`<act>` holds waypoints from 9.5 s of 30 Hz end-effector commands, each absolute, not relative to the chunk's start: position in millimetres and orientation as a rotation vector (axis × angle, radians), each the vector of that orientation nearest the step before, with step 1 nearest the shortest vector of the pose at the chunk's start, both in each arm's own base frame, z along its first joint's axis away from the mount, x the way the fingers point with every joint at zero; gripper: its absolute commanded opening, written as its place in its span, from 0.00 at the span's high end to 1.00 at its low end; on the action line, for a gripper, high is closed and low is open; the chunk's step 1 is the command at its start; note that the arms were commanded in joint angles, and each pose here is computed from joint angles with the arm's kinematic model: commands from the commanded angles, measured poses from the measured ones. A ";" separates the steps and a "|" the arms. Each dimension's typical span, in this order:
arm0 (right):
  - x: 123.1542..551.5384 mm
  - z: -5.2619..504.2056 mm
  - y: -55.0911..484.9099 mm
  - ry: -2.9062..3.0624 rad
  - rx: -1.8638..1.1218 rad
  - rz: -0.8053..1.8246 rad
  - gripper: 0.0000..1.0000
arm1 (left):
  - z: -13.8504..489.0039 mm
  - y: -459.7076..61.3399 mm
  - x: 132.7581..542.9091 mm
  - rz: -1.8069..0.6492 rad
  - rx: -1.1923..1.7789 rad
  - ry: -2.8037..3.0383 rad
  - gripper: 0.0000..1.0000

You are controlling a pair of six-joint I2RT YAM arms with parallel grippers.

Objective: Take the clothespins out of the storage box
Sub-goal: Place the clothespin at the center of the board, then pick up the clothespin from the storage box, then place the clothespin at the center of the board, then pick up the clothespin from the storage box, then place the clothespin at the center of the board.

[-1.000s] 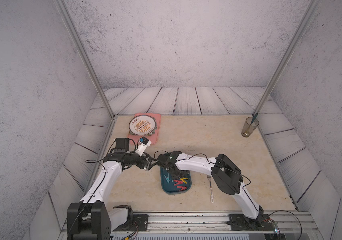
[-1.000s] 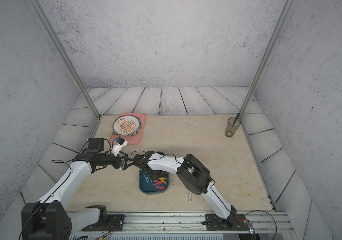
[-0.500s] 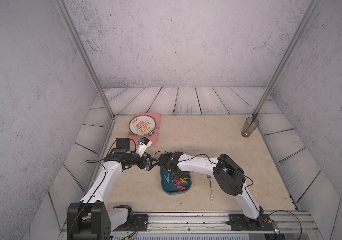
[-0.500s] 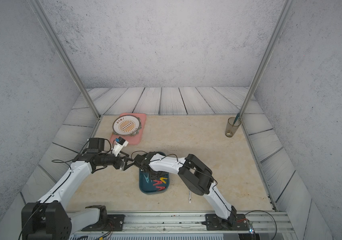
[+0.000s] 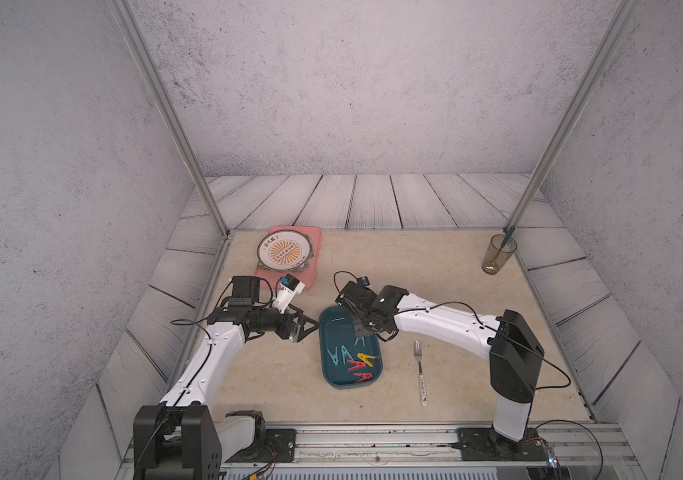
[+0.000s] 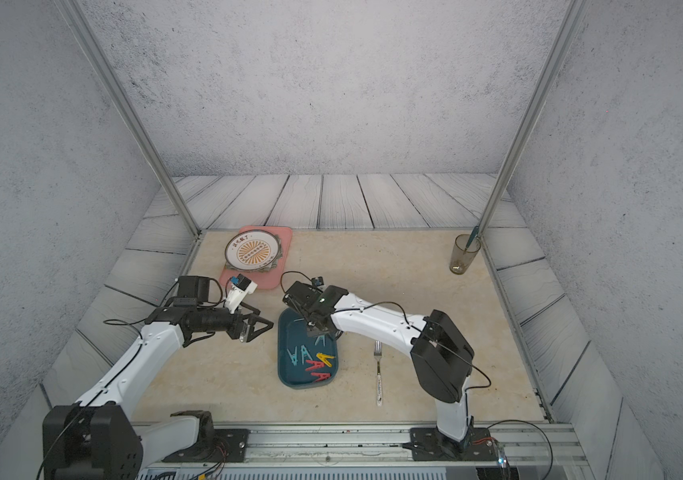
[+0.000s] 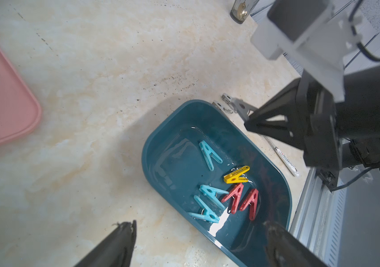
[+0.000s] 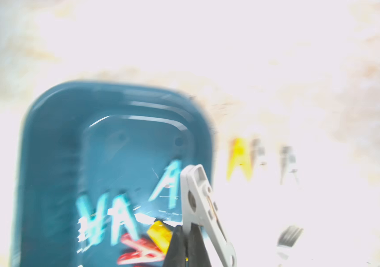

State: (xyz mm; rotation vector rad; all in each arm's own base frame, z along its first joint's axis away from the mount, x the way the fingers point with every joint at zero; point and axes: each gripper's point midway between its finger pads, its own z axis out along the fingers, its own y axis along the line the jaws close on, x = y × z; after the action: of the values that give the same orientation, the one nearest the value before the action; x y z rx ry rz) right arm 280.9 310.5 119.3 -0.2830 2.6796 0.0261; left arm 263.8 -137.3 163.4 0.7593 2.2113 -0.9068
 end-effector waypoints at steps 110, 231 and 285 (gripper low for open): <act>268.2 66.1 357.7 2.728 0.038 0.166 0.99 | 139.0 -159.1 246.9 -0.785 0.944 2.288 0.08; 215.9 20.4 380.2 2.935 -0.912 0.404 0.73 | 132.1 -150.2 255.3 -0.695 0.916 2.319 0.08; 239.7 76.5 244.3 2.797 -0.402 -0.004 0.99 | 133.3 -152.3 252.4 -0.726 0.924 2.313 0.08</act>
State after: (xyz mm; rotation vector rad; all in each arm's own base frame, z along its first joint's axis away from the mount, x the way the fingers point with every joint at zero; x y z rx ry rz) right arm 239.7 253.5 70.0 -0.4678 2.8115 0.0263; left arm 256.6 -152.4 135.2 0.9236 2.3109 -0.7018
